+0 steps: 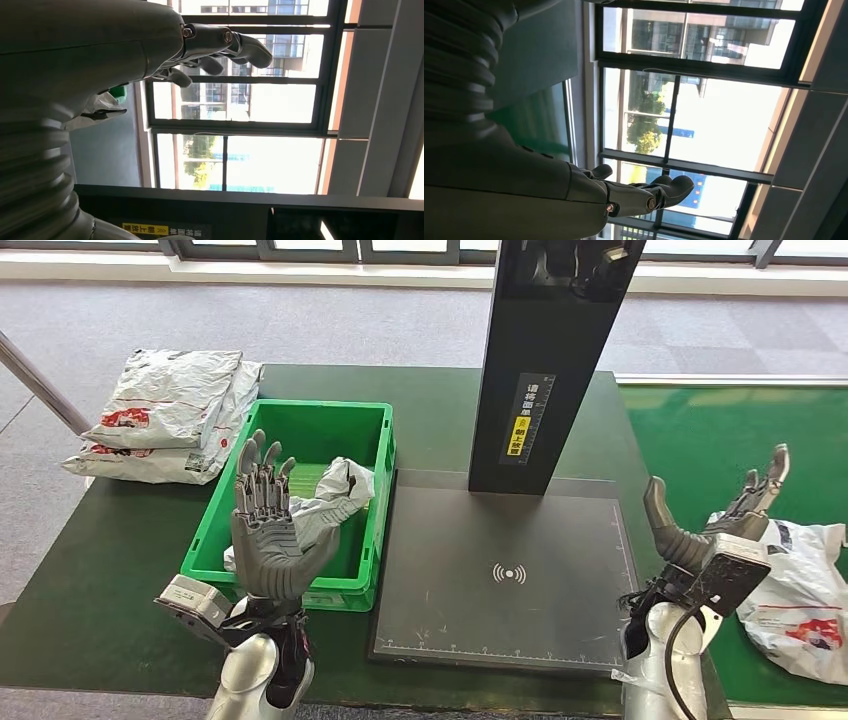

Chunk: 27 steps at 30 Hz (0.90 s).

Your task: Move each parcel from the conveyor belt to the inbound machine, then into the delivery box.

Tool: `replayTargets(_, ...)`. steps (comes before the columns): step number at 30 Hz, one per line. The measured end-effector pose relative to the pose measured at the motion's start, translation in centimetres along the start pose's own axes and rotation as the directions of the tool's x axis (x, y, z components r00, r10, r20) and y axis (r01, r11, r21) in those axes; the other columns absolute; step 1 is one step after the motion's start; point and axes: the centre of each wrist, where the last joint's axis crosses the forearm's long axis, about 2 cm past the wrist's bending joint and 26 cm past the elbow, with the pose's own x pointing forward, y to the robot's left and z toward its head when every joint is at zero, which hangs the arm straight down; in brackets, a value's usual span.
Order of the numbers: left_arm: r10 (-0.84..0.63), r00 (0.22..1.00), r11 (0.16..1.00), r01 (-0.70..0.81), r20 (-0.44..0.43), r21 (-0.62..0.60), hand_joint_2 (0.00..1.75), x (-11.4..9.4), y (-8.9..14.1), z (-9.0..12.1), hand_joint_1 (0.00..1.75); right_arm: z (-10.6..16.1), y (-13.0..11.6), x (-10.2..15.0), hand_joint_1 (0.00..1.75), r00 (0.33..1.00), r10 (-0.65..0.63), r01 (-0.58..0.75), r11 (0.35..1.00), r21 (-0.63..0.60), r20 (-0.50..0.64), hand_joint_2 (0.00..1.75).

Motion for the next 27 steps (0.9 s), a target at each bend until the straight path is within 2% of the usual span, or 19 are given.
replayTargets(3, -0.002, 1.0, 1.0, 0.002, 0.0, 0.002, 1.75, 0.0, 0.0, 0.0, 0.0, 0.0, 0.0, 0.0, 0.0, 1.0, 0.001, -0.001, 1.0, 0.0, 0.001, 0.0)
replayTargets(15, -0.003, 1.0, 1.0, 0.003, 0.0, 0.005, 1.75, 0.0, 0.0, 0.0, 0.0, 0.2, 0.2, -0.5, 0.0, 0.999, 0.03, -0.029, 0.999, 0.023, -0.016, 0.0)
replayTargets(19, -0.003, 1.0, 1.0, 0.003, -0.001, 0.005, 1.75, 0.0, 0.0, 0.0, 0.0, 0.3, 0.3, -0.7, 0.0, 0.998, 0.059, -0.058, 0.998, 0.032, -0.021, 1.75)
replayTargets(21, -0.003, 1.0, 1.0, 0.003, 0.0, 0.005, 1.75, 0.0, 0.0, 0.0, 0.0, 0.3, 0.4, -0.9, 0.0, 0.993, 0.109, -0.107, 0.993, 0.051, -0.038, 1.75)
replayTargets(24, -0.003, 1.0, 1.0, 0.003, -0.001, 0.005, 1.75, 0.0, 0.0, 0.0, 0.0, 0.5, 0.4, -1.7, 0.0, 0.957, 0.279, -0.272, 0.957, 0.098, -0.075, 1.75)
replayTargets(26, -0.005, 1.0, 1.0, 0.005, -0.003, 0.007, 1.75, 0.0, 0.1, 0.1, 0.0, 0.7, 0.2, -2.3, 0.0, 0.889, 0.45, -0.44, 0.891, 0.113, -0.088, 1.75)
replayTargets(27, -0.006, 1.0, 1.0, 0.006, -0.007, 0.008, 1.75, 0.0, 0.1, 0.2, 0.0, 0.7, 0.1, -2.4, 0.0, 0.833, 0.546, -0.536, 0.836, 0.119, -0.085, 1.75)
